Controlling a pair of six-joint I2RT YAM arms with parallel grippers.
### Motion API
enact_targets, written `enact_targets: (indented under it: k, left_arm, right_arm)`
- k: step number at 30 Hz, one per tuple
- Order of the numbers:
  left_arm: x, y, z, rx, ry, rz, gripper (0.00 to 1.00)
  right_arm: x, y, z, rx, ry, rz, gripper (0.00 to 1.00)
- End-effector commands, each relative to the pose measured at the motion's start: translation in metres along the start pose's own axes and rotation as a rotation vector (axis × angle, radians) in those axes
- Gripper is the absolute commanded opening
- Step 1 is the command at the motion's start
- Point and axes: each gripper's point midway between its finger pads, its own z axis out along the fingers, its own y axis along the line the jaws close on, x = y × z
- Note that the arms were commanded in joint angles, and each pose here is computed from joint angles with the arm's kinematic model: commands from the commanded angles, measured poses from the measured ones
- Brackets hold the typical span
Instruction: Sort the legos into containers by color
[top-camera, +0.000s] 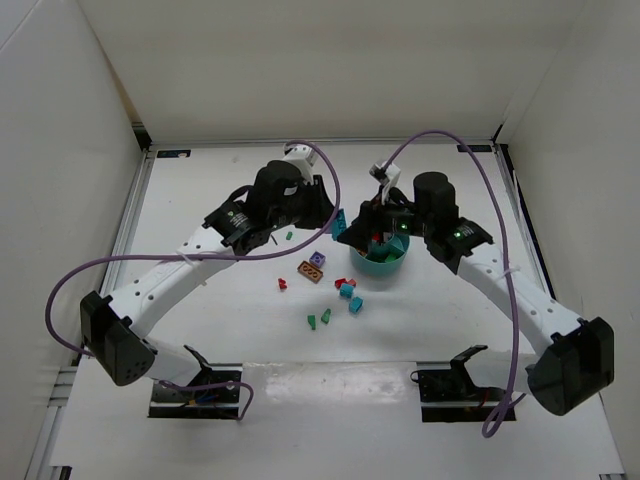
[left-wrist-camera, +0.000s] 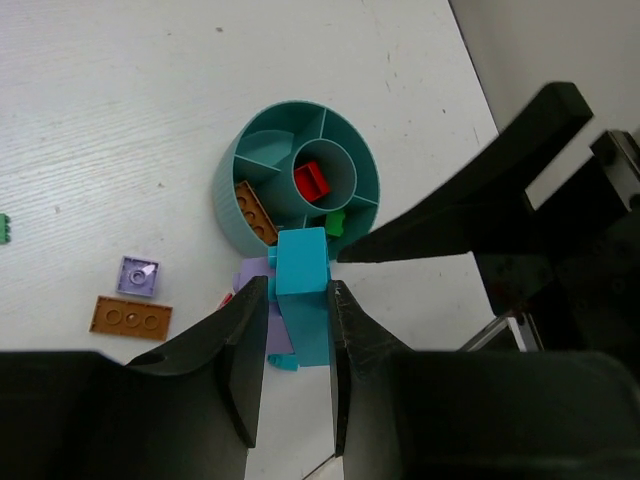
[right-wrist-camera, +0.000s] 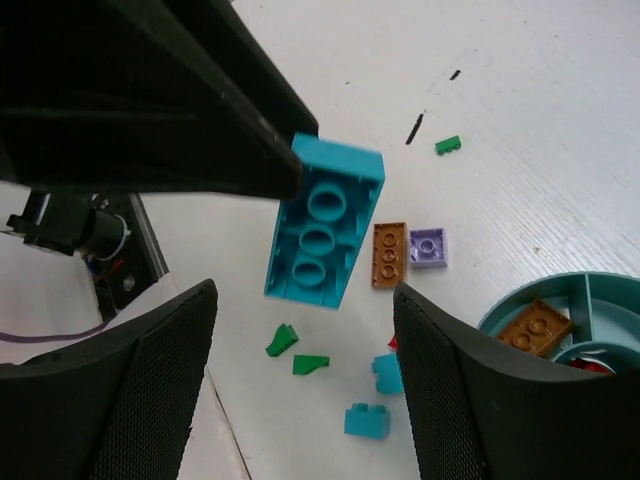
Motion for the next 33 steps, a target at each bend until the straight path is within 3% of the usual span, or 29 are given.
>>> enact_targets:
  k: [1,6,10,16,17,18,23,27,28,29,30,33]
  left_arm:
    - [-0.014,-0.023,-0.015,0.066,-0.049,0.02,0.0]
    - [-0.018,-0.013,-0.013,-0.044,-0.073,0.021,0.0]
    - [-0.018,-0.017,-0.013,-0.067,-0.089,0.032,0.0]
    - [-0.02,-0.021,-0.014,-0.049,-0.1,0.026,0.0]
    - [-0.021,-0.022,-0.014,-0.049,-0.102,0.026,0.0]
    - [-0.019,-0.023,-0.012,-0.048,-0.096,0.031,0.0]
    - [-0.018,-0.022,-0.013,-0.053,-0.093,0.03,0.0]
    - [-0.018,-0.024,-0.014,-0.041,-0.089,0.039,0.01]
    - [-0.02,-0.024,-0.015,-0.039,-0.095,0.04,0.09]
    - [-0.021,-0.026,-0.017,-0.033,-0.097,0.05,0.22]
    - [-0.022,-0.025,-0.017,-0.034,-0.098,0.054,0.23]
    - [-0.023,-0.024,-0.021,-0.036,-0.109,0.078,0.57]
  right_arm:
    - [-0.04,0.018,0.001,-0.073,-0.09,-0.064,0.74]
    - [-0.042,0.021,0.01,-0.085,-0.08,-0.06,0.72]
    - [-0.039,0.019,0.016,-0.07,-0.062,-0.047,0.62]
    - [-0.039,0.018,0.016,-0.08,-0.052,-0.034,0.58]
    - [-0.039,0.019,0.018,-0.084,-0.052,-0.035,0.55]
    - [-0.039,0.02,0.018,-0.087,-0.053,-0.039,0.42]
    - [-0.039,0.02,0.016,-0.086,-0.054,-0.036,0.06]
    - [-0.039,0.018,0.015,-0.093,-0.058,-0.007,0.0]
    - [-0.041,0.018,0.014,-0.101,-0.065,-0.003,0.0]
    - [-0.04,0.018,0.014,-0.115,-0.066,0.001,0.0]
    - [-0.043,0.016,0.011,-0.108,-0.074,0.013,0.0]
    - [-0.042,0.019,0.009,-0.139,-0.073,0.034,0.0]
